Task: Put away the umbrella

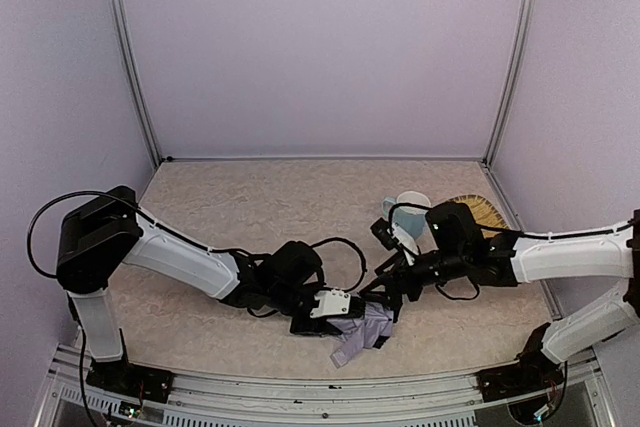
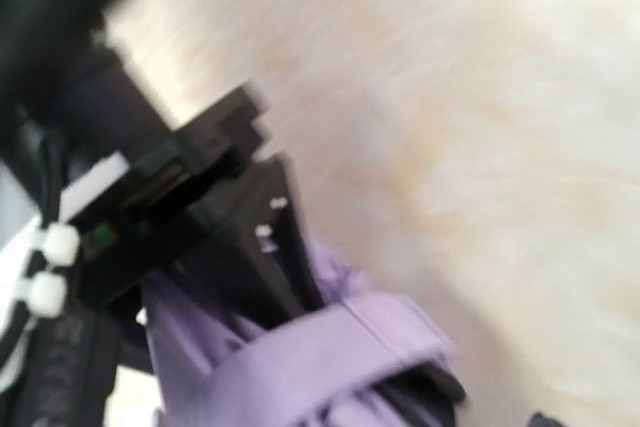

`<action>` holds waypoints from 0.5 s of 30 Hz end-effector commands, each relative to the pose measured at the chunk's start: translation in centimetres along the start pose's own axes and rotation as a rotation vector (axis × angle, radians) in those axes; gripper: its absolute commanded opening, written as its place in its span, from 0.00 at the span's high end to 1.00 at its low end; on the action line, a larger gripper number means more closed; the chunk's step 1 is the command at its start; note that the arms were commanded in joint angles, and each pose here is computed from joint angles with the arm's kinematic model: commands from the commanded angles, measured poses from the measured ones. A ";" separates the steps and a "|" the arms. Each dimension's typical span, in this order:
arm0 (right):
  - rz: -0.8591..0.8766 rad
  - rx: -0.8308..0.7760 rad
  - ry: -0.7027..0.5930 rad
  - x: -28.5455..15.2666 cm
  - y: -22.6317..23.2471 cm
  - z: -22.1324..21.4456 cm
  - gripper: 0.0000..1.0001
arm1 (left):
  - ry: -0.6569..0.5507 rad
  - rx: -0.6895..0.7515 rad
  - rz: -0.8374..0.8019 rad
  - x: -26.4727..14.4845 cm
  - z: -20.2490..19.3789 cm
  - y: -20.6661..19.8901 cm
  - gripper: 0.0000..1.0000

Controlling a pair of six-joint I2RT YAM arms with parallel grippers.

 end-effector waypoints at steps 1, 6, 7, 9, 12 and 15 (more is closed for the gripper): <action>-0.293 0.218 -0.040 -3.4 -0.6 0.1 0.13 | 0.269 -0.169 0.134 1.0 -7.0 0.7 1.00; -0.503 0.452 -0.068 -5.3 0.7 -1.8 0.27 | 0.280 -0.285 0.284 1.5 -6.8 2.6 1.00; -0.506 0.481 -0.071 -5.0 1.3 -2.3 0.28 | 0.276 -0.309 0.307 1.5 -6.7 2.9 1.00; -0.472 0.534 -0.077 -3.8 2.5 -3.1 0.31 | 0.264 -0.336 0.328 1.6 -6.6 3.2 1.00; -0.398 0.567 -0.062 -1.4 3.9 -3.4 0.32 | 0.269 -0.373 0.361 1.6 -6.5 3.6 1.00; -0.371 0.568 -0.024 1.1 4.1 -3.0 0.32 | 0.297 -0.406 0.390 1.7 -6.8 3.8 1.00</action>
Point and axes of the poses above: each gripper's point midway between its finger pads, its own x axis out along the fingers, its own y axis along the line the jaws close on, z = x × y, the point moved 6 cm from there along -x, back along the fingers, and after that the axes turned 9 degrees about -x, right-handed, at the moved point
